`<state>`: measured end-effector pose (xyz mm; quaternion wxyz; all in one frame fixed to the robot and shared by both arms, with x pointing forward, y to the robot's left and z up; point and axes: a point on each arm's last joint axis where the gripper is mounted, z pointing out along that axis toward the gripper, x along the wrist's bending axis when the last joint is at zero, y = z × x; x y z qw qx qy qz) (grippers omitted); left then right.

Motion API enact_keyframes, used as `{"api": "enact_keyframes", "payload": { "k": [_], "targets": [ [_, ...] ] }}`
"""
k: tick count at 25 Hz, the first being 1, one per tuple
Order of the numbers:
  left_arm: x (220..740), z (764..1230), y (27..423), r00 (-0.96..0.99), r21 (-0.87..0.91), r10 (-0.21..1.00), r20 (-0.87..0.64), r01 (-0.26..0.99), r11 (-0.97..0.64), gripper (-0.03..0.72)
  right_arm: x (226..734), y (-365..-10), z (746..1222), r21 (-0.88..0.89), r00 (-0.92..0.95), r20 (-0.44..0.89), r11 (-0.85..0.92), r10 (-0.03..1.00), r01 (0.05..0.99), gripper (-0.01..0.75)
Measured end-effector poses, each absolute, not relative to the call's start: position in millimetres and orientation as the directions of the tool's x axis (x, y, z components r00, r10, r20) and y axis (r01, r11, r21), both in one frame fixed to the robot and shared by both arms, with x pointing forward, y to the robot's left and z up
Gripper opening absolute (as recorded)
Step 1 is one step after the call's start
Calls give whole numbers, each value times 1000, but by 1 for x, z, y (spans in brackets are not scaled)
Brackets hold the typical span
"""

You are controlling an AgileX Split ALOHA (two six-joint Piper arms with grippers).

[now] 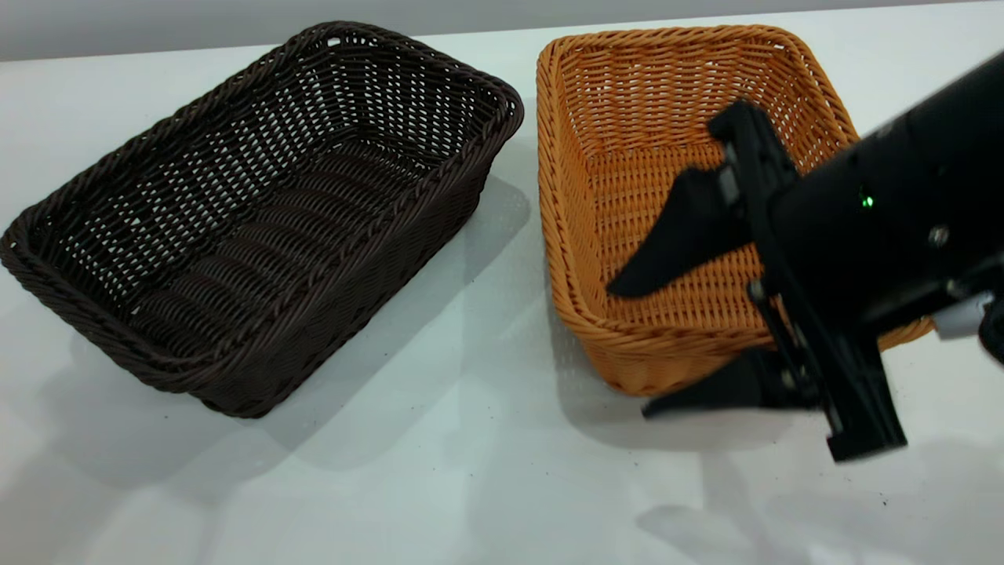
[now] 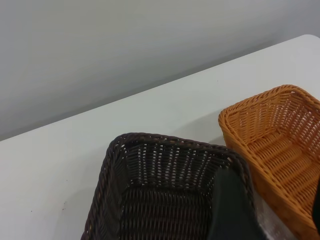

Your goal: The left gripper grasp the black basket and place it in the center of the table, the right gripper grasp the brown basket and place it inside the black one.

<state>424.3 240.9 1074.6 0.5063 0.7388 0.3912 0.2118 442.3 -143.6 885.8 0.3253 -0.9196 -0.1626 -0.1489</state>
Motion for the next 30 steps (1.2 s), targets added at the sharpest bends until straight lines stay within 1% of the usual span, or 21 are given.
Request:
{"api": "enact_keyframes", "payload": {
  "k": [3,7,15,18,22,26,30],
  "targets": [
    [425,1074,241,604,913,792,-84,364,-181,344,442,-144,878,-544,910,356,-744,214,388,510],
    [425,1074,241,604,913,792,-84,365,-181,344,442,-144,874,-537,900,362,-734,244,416,510],
    [425,1074,241,604,913,792,-84,365,-181,344,442,-145,872,-522,901,360,-749,242,409,510],
    [425,1074,241,604,913,792,-84,365,-181,344,444,-150,868,-467,902,356,-789,245,399,511],
    [425,1074,241,604,913,792,-84,365,-181,344,445,-151,868,-458,902,356,-795,246,398,510],
    [425,1074,241,604,913,792,-84,365,-181,344,447,-155,866,-410,902,358,-827,242,384,510],
    [425,1074,241,604,913,792,-84,365,-181,344,450,-159,864,-372,913,349,-863,212,342,510]
  ]
}}
